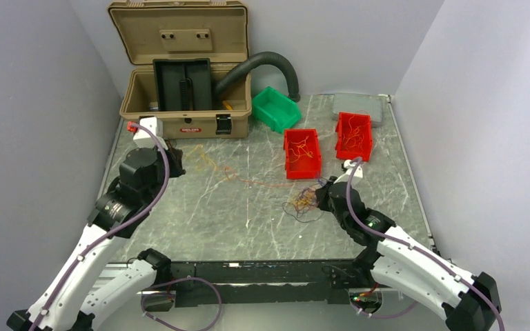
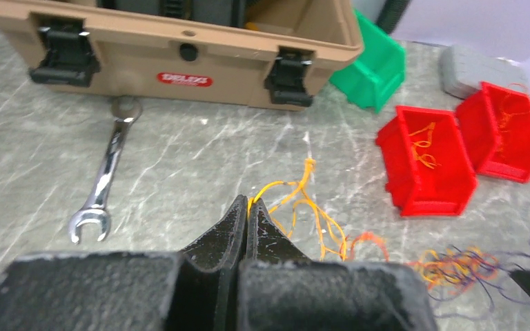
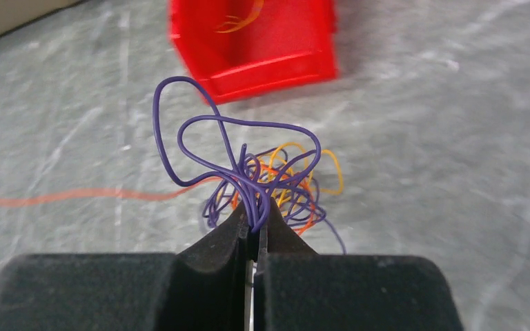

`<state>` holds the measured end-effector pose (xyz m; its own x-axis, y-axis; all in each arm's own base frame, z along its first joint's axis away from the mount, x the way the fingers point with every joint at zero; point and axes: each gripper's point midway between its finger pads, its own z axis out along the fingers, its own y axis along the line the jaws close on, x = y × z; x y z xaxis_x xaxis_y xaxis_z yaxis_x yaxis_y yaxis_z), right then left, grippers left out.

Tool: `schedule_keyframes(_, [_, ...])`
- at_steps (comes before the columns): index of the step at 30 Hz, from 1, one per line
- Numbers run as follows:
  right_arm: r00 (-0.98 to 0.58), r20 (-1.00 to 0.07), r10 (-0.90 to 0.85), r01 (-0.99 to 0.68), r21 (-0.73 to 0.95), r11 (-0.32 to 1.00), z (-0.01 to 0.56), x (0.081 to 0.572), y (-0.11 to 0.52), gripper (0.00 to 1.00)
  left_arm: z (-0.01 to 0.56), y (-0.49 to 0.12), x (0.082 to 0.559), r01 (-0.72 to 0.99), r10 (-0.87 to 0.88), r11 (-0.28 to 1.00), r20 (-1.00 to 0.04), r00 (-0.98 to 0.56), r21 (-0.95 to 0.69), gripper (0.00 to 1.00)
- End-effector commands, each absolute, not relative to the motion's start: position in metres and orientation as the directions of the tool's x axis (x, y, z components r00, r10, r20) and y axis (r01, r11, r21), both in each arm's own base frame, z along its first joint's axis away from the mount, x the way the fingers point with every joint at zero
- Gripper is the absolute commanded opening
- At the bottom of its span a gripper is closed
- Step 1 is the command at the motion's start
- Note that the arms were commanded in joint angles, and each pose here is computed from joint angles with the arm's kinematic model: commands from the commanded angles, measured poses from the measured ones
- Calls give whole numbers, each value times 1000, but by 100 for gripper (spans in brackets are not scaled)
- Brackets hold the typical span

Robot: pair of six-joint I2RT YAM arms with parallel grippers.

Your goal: Untangle the cables

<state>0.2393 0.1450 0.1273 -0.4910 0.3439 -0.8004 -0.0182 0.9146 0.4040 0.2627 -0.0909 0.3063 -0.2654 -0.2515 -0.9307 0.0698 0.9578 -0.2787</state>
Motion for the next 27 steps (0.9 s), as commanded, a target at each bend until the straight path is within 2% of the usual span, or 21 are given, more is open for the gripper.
schedule_keyframes(1, [-519, -775, 360, 248, 266, 931, 113, 222, 89, 0, 312, -58, 268, -135, -270, 961, -928, -258, -242, 0])
schedule_keyframes(5, [-472, -751, 461, 464, 234, 855, 113, 208, 57, 0, 308, -44, 267, -248, -329, 930, -916, -231, -272, 0])
schedule_keyframes(9, [-442, -752, 489, 493, 252, 833, 118, 204, 51, 0, 308, -51, 271, -214, -363, 923, -910, -200, -321, 0])
schedule_keyframes(14, [-420, -761, 494, 479, 276, 833, 125, 203, 48, 0, 303, -41, 270, -294, -356, 912, -907, -226, -285, 0])
schedule_keyframes(16, [-474, -761, 443, 375, 281, 884, 127, 208, 65, 0, 309, -59, 277, -188, -338, 936, -911, -235, -298, 0])
schedule_keyframes(18, [-527, -759, 383, 227, 308, 924, 132, 211, 89, 0, 319, -94, 282, 29, -309, 946, -923, -229, -323, 0])
schedule_keyframes(19, [-539, -757, 369, 186, 321, 929, 133, 211, 96, 0, 325, -120, 280, 185, -294, 922, -927, -232, -339, 0])
schedule_keyframes(21, [-546, -754, 366, 153, 340, 928, 135, 211, 102, 2, 330, -152, 277, 341, -304, 862, -921, -245, -375, 0])
schedule_keyframes(27, [-554, -760, 340, 133, 322, 937, 132, 214, 105, 9, 323, -214, 290, 475, -283, 745, -867, -411, -468, 0])
